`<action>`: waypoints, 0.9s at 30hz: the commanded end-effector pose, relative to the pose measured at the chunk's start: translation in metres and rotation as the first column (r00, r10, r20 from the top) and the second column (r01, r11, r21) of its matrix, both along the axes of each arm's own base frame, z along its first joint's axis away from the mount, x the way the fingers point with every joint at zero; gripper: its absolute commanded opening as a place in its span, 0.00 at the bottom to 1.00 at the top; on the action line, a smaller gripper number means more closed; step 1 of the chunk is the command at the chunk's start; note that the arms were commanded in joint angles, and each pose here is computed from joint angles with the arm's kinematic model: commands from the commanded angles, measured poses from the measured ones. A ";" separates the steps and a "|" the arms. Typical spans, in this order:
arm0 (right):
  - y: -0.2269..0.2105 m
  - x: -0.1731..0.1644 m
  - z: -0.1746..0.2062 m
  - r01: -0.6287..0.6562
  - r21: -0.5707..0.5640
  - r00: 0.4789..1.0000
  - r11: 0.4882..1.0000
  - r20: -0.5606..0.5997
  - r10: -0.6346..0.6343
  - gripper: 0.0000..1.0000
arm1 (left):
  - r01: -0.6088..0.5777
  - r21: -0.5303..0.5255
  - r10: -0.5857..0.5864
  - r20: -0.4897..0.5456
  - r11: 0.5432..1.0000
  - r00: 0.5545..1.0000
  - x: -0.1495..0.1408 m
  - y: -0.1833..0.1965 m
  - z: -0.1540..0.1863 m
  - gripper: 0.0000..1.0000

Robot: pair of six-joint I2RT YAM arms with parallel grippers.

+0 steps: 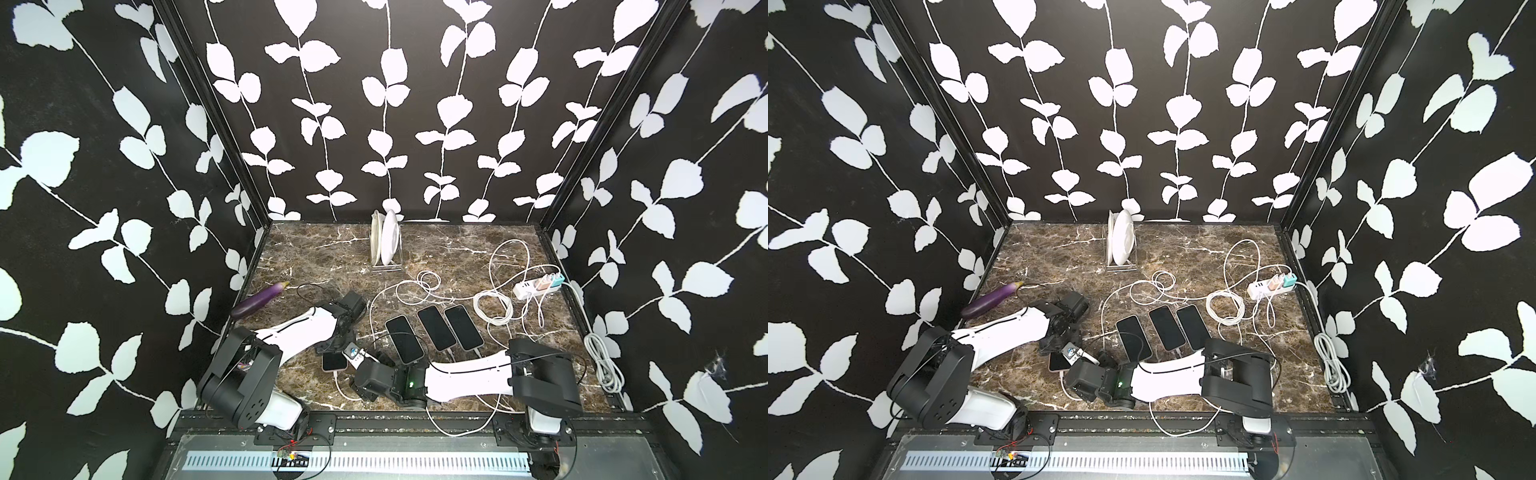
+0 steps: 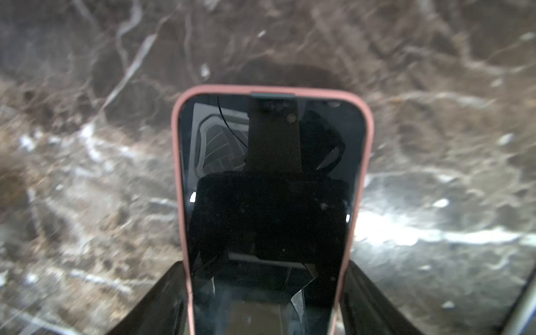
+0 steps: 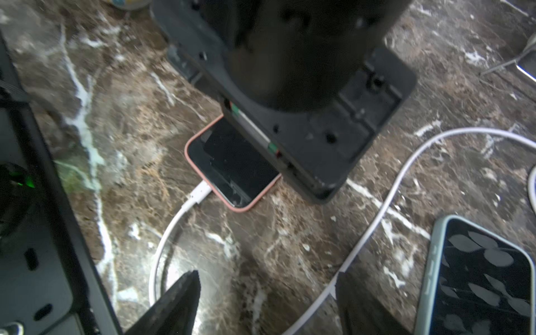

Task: Unplug the charging cable from the phone
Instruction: Pick up the phone at the center of the board, then remove the charging cable from the phone.

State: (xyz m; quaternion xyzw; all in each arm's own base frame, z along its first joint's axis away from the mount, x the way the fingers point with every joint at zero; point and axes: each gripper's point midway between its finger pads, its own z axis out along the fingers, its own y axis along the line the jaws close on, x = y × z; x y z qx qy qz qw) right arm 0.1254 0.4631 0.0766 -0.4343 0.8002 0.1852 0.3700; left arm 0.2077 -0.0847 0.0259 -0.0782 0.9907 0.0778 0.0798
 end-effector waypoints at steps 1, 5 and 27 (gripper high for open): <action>0.024 -0.005 0.016 -0.047 0.089 0.999 0.995 0.008 0.046 0.75 | -0.057 0.012 0.056 0.023 0.998 0.998 -0.003 0.007 0.021 0.00; 0.030 -0.017 0.012 -0.085 0.084 0.996 0.993 -0.011 0.086 0.74 | -0.103 -0.027 0.105 0.066 0.994 0.992 0.000 0.006 0.032 0.00; 0.037 -0.040 0.001 -0.109 0.061 0.994 0.992 -0.023 0.110 0.60 | -0.165 -0.087 0.178 0.173 0.983 0.969 0.010 0.006 0.061 0.00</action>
